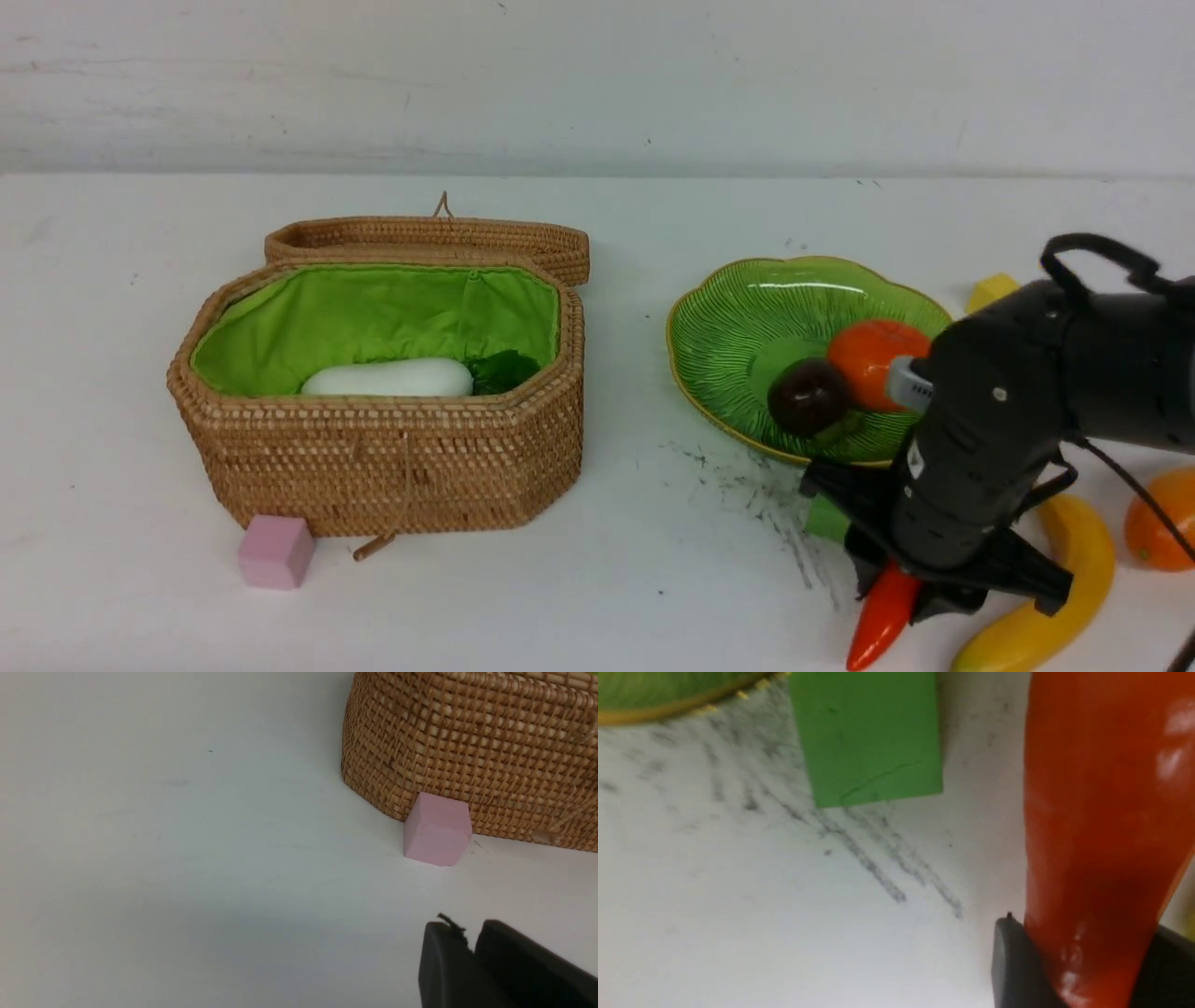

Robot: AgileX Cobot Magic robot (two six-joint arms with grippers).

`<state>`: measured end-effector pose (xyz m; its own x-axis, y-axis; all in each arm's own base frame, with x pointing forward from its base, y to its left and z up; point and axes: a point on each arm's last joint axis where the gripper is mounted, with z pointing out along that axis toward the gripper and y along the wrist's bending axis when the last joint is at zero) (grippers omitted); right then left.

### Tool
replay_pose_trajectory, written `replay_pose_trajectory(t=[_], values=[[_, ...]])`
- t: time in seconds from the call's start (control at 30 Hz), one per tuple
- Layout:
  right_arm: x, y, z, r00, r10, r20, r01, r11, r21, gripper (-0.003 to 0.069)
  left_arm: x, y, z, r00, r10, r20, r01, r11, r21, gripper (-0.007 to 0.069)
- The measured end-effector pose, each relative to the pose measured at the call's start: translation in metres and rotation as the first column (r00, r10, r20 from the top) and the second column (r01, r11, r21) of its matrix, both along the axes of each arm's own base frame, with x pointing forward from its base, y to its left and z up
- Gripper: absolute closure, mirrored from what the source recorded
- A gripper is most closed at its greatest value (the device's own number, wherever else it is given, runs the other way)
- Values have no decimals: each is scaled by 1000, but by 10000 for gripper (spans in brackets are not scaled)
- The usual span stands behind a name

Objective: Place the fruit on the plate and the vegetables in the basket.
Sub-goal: Use the right arm to grab a carrot and put it into the left basket

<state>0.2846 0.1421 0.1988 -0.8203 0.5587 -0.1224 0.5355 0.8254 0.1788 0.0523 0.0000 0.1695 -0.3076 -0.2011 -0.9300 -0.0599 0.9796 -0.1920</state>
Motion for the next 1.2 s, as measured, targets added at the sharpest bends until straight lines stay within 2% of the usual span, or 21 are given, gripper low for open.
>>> replay_pose_trajectory(t=[0.13, 0.23, 0.3, 0.4, 0.5, 0.53, 0.63, 0.7, 0.73, 0.8, 0.87, 0.93, 1.0, 1.03, 1.13, 1.2], values=[[-10, -3, 40, 992, -30, 124, 20, 997, 76, 370, 0, 0, 0, 1000, 0, 0, 0, 1000, 0, 533], [-15, 0, 68, 958, 43, 284, -80, 989, 122, 370, 0, 0, 0, 1000, 0, 0, 0, 1000, 0, 533], [-17, 4, 89, 889, 152, 432, -217, 971, 105, 370, 0, 0, 0, 1000, 0, 0, 0, 1000, 0, 533], [-14, 13, 120, 755, 315, 575, -393, 920, 13, 370, 0, 0, 0, 1000, 0, 0, 0, 1000, 0, 533], [-7, 27, 148, 629, 442, 640, -519, 851, -78, 370, 0, 0, 0, 1000, 0, 0, 0, 1000, 0, 531], [-6, 28, 152, 615, 446, 650, -526, 847, -84, 370, 0, 0, 0, 1000, 0, 0, 0, 1000, 0, 531], [10, 58, 171, 465, 596, 655, -658, 728, -195, 370, 0, 0, -1, 1000, 0, -2, 0, 1000, 0, 529], [14, 65, 176, 423, 625, 656, -681, 697, -226, 370, 0, 0, -1, 1000, 0, -2, 0, 1000, 0, 529], [23, 80, 177, 346, 690, 636, -725, 627, -285, 370, 0, 0, -1, 1000, 0, -2, 0, 1000, 0, 529], [33, 99, 175, 243, 755, 609, -767, 534, -356, 370, 0, 0, -1, 1000, 0, -2, 0, 1000, 0, 529], [40, 114, 170, 159, 793, 588, -789, 460, -407, 370, 0, 0, -1, 1000, 0, -2, 0, 1000, 0, 529], [48, 134, 168, 41, 808, 588, -796, 382, -469, 370, 0, 0, -1, 1000, 0, -2, 0, 1000, 0, 529], [56, 151, 162, -49, 798, 601, -790, 337, -512, 370, 0, 0, -1, 1000, 0, -2, 0, 1000, 0, 529], [57, 153, 163, -60, 792, 608, -783, 340, -520, 370, 0, 0, -1, 1000, 0, -2, 0, 1000, 0, 529], [73, 186, 138, -208, 765, 610, -730, 293, -617, 370, 0, 0, -1, 1000, 0, -2, 0, 1000, 0, 529], [76, 193, 127, -247, 771, 587, -711, 266, -650, 370, 0, 0, -1, 1000, 0, -2, 0, 1000, 0, 529]])
